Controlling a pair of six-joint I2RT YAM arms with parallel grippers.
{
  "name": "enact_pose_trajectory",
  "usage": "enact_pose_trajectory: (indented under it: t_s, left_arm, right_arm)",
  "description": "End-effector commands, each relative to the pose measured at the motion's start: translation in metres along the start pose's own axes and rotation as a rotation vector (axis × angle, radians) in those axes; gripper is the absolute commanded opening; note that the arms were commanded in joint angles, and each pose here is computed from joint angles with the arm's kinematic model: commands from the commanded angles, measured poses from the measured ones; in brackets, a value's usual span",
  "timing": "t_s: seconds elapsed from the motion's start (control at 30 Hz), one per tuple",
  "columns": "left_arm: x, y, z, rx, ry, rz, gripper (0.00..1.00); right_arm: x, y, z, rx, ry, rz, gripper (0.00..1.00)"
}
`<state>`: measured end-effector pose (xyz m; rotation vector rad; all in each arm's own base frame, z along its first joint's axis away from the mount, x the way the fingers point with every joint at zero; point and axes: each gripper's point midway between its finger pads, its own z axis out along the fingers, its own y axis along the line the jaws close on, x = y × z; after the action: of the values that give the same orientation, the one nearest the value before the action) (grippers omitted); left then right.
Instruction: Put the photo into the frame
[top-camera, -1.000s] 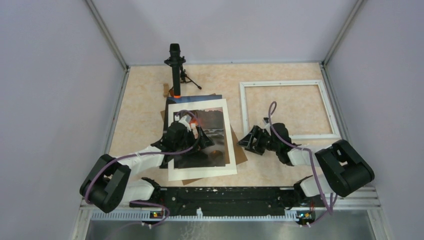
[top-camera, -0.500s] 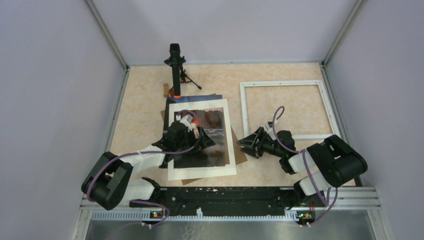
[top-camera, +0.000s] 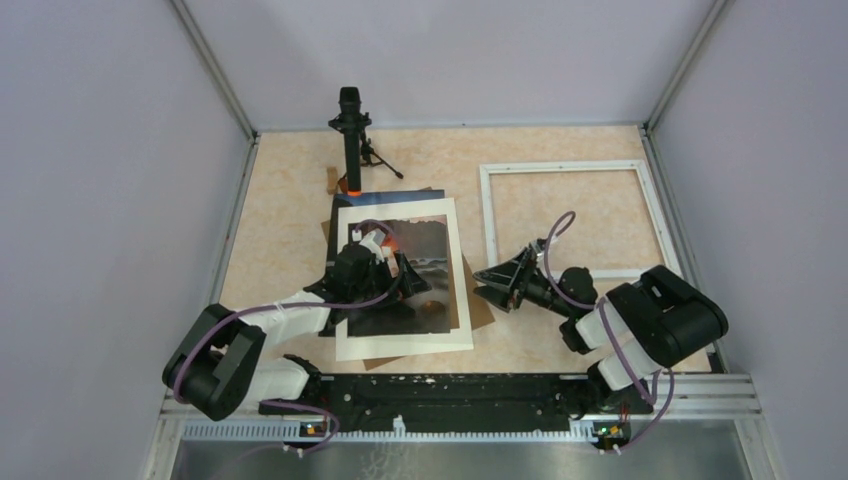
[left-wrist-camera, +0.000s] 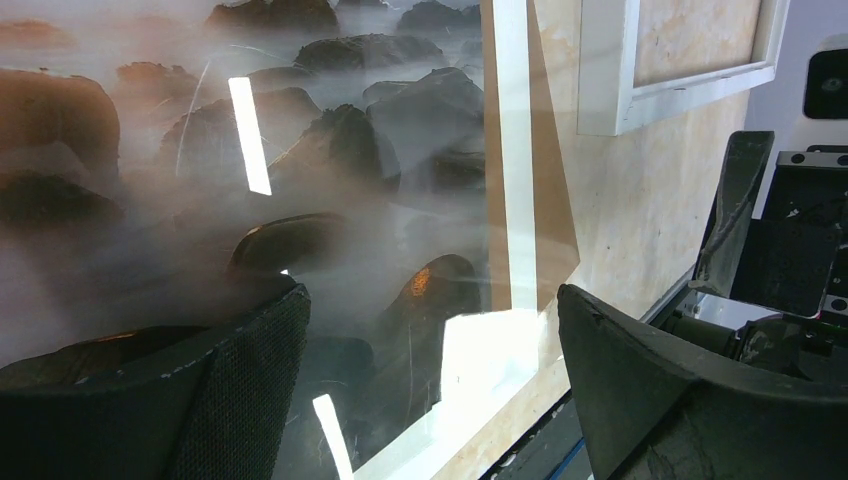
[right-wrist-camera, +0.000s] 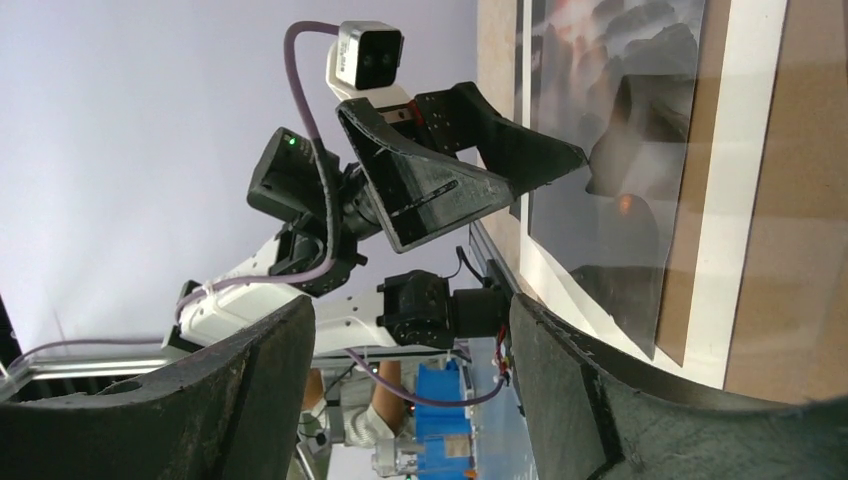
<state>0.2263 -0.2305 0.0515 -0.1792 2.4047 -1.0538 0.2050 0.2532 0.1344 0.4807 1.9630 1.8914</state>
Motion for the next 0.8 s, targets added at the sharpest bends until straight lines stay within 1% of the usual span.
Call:
enact_pose_trajectory:
  t_s: [0.0, 0.1, 0.13, 0.17, 0.2, 0.33, 0.43, 0.53, 0.57, 0.7, 0.73, 0.77]
  left_arm:
    - [0.049, 0.052, -0.01, -0.187, 0.154, -0.051, 0.98]
    - [0.049, 0.053, -0.011, -0.189, 0.153, -0.053, 0.98]
    - [0.049, 0.053, -0.011, -0.189, 0.15, -0.051, 0.98]
    - [0.049, 0.052, -0.011, -0.187, 0.149, -0.051, 0.98]
    - [0.049, 0.053, -0.011, -0.189, 0.148, -0.049, 0.98]
    - [0.048, 0.053, -0.012, -0.189, 0.145, -0.046, 0.98]
    - [0.049, 0.054, -0.011, -0.191, 0.146, -0.043, 0.98]
    - [0.049, 0.054, -0.01, -0.19, 0.149, -0.044, 0.98]
    - [0.049, 0.054, -0.01, -0.192, 0.152, -0.043, 0.98]
    - [0.049, 0.054, -0.011, -0.192, 0.15, -0.043, 0.98]
    - [0.049, 0.054, -0.011, -0.191, 0.149, -0.043, 0.98]
    - [0.049, 0.054, -0.011, -0.189, 0.148, -0.043, 0.98]
  right_arm:
    - [0.004, 0.018, 0.003, -0.09, 0.011, -0.041, 0.71]
    - [0.004, 0.022, 0.005, -0.115, 0.018, -0.04, 0.71]
    - [0.004, 0.019, 0.005, -0.11, 0.023, -0.042, 0.76]
    - [0.004, 0.015, 0.005, -0.103, 0.021, -0.048, 0.95]
    - [0.005, 0.008, 0.004, -0.079, 0.02, -0.046, 0.98]
    - [0.01, -0.031, -0.005, 0.065, 0.025, -0.059, 0.99]
    - [0.014, -0.043, -0.009, 0.124, 0.048, -0.123, 0.99]
    - [0.012, -0.055, -0.009, 0.232, 0.096, -0.2, 0.99]
    - [0.007, -0.055, -0.01, 0.268, 0.093, -0.243, 0.99]
    - [-0.028, -0.07, -0.036, 0.564, 0.013, -0.422, 0.99]
    - [-0.034, -0.07, -0.041, 0.591, 0.014, -0.438, 0.99]
    - [-0.035, -0.072, -0.044, 0.607, 0.031, -0.44, 0.96]
